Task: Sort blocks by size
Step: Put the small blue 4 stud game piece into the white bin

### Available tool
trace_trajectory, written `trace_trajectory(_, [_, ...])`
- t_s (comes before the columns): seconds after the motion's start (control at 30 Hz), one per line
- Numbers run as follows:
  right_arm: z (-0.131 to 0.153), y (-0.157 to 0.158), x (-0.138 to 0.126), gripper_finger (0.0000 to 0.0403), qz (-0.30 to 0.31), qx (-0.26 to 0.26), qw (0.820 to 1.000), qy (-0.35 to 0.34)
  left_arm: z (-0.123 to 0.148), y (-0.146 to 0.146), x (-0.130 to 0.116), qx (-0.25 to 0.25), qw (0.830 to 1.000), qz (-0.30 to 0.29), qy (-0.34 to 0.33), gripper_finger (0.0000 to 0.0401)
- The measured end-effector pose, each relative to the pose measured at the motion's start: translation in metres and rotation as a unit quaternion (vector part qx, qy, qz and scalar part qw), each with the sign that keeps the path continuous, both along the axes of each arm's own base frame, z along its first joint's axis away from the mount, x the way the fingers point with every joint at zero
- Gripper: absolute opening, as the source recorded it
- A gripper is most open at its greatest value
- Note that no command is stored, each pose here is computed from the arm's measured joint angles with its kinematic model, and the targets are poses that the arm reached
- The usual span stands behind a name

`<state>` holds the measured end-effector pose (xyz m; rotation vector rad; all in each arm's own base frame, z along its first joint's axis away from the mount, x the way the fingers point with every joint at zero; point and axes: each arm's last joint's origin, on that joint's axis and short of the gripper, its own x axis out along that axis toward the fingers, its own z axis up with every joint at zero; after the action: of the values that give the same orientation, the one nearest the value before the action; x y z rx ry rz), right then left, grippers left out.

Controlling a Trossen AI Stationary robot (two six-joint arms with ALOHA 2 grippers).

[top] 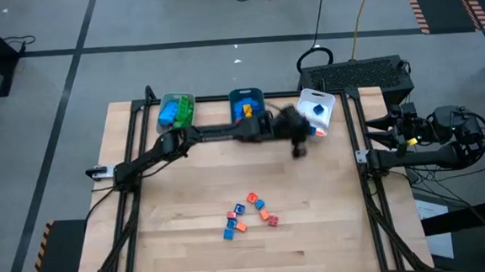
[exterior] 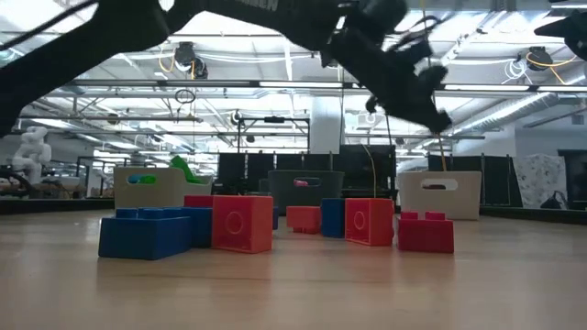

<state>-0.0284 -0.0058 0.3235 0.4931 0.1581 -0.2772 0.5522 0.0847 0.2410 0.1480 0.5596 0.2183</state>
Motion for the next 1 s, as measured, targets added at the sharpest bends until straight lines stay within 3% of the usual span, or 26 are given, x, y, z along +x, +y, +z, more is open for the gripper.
trace_trajectory(0.13, [0.0, 0.0, 0.0, 0.0238, -0.001, 0.0, 1.0, 0.0, 0.009, 0.046, 0.002, -0.071, 0.988, 0.068, -0.121, 0.0099])
trace_trajectory(0.3, [0.0, 0.0, 0.0, 0.0238, -0.002, 0.0, 1.0, 0.0, -0.008, 0.07, 0.002, -0.1, 0.982, 0.094, -0.127, 0.0101])
trace_trajectory(0.47, [0.0, 0.0, 0.0, 0.0238, -0.002, 0.0, 1.0, 0.0, -0.016, 0.072, 0.004, -0.113, 0.984, 0.068, -0.122, 0.0174])
trace_trajectory(0.67, [0.0, 0.0, 0.0, 0.0238, -0.002, 0.0, 1.0, 0.0, -0.014, 0.071, 0.002, -0.147, 0.977, 0.105, -0.117, 0.024])
trace_trajectory(0.77, [0.0, 0.0, 0.0, 0.0238, -0.001, 0.004, 1.0, -0.001, 0.005, 0.048, -0.003, -0.174, 0.98, 0.053, -0.074, 0.0247])
trace_trajectory(0.87, [0.0, 0.0, 0.0, 0.0238, 0.0, 0.005, 1.0, -0.001, 0.027, -0.003, -0.015, -0.151, 0.987, -0.051, 0.014, 0.0249])
trace_trajectory(1.0, [0.0, 0.0, 0.0, 0.0238, 0.001, 0.002, 1.0, 0.0, 0.027, -0.07, -0.036, -0.131, 0.971, -0.126, 0.157, 0.0249])
